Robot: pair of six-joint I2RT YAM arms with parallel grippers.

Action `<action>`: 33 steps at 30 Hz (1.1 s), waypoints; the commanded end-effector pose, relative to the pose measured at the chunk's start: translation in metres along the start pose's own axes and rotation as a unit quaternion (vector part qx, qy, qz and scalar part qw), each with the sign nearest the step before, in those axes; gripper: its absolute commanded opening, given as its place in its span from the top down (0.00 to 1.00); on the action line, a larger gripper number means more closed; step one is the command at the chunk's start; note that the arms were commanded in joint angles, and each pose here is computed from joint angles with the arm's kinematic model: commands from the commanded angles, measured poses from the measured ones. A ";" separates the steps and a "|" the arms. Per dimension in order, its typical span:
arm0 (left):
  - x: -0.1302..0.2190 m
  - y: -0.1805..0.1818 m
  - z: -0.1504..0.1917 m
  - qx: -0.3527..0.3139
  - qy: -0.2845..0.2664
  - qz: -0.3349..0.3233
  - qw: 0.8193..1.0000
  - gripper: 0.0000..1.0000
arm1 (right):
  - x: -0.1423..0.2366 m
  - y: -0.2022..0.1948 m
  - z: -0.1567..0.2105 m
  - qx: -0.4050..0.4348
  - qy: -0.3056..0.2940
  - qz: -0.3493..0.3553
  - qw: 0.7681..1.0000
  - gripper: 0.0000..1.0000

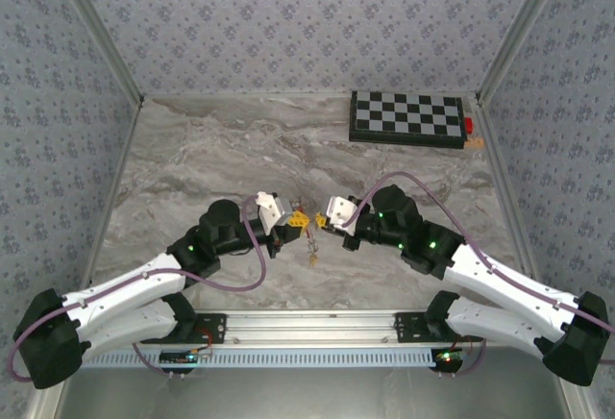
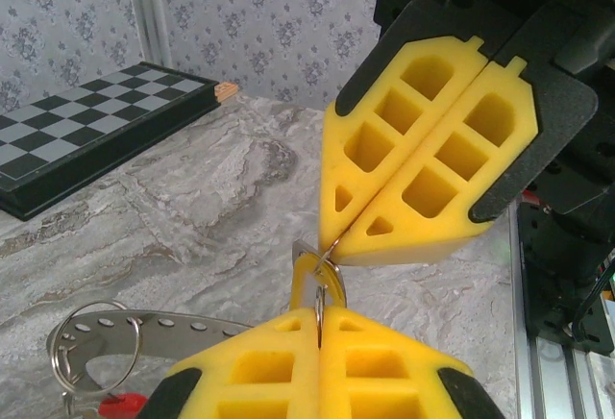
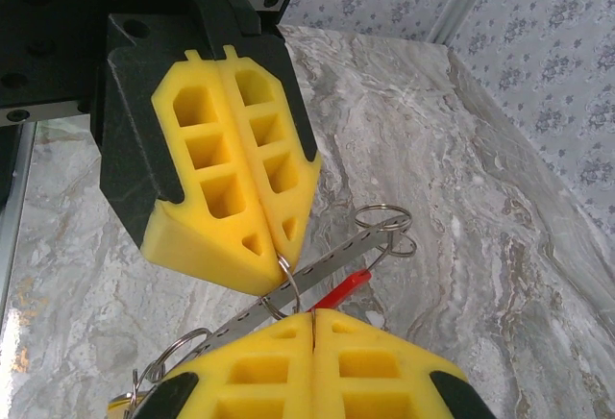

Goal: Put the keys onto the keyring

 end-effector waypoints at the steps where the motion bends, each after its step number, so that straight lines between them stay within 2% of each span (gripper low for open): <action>1: 0.001 -0.002 -0.020 -0.017 -0.028 0.008 0.999 1.00 | 0.004 -0.002 -0.008 0.010 -0.016 0.010 1.000 1.00; 17: 0.000 -0.002 -0.020 -0.017 -0.027 0.009 0.999 1.00 | -0.001 0.006 -0.008 0.008 -0.013 -0.022 1.000 1.00; 33: 0.000 -0.001 -0.020 -0.015 -0.025 0.004 1.000 1.00 | -0.002 0.011 -0.005 0.013 -0.007 -0.026 1.000 1.00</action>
Point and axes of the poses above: each hand's point on the last joint's axis, 136 mm out from that joint toward the fingers, its own x axis back along the fingers, its own y axis along the line the jaws close on, z = x × y, the point moved 5 cm from there along x, back along the fingers, and after that the axes turned 7 degrees about -x, right-handed, at the moved point
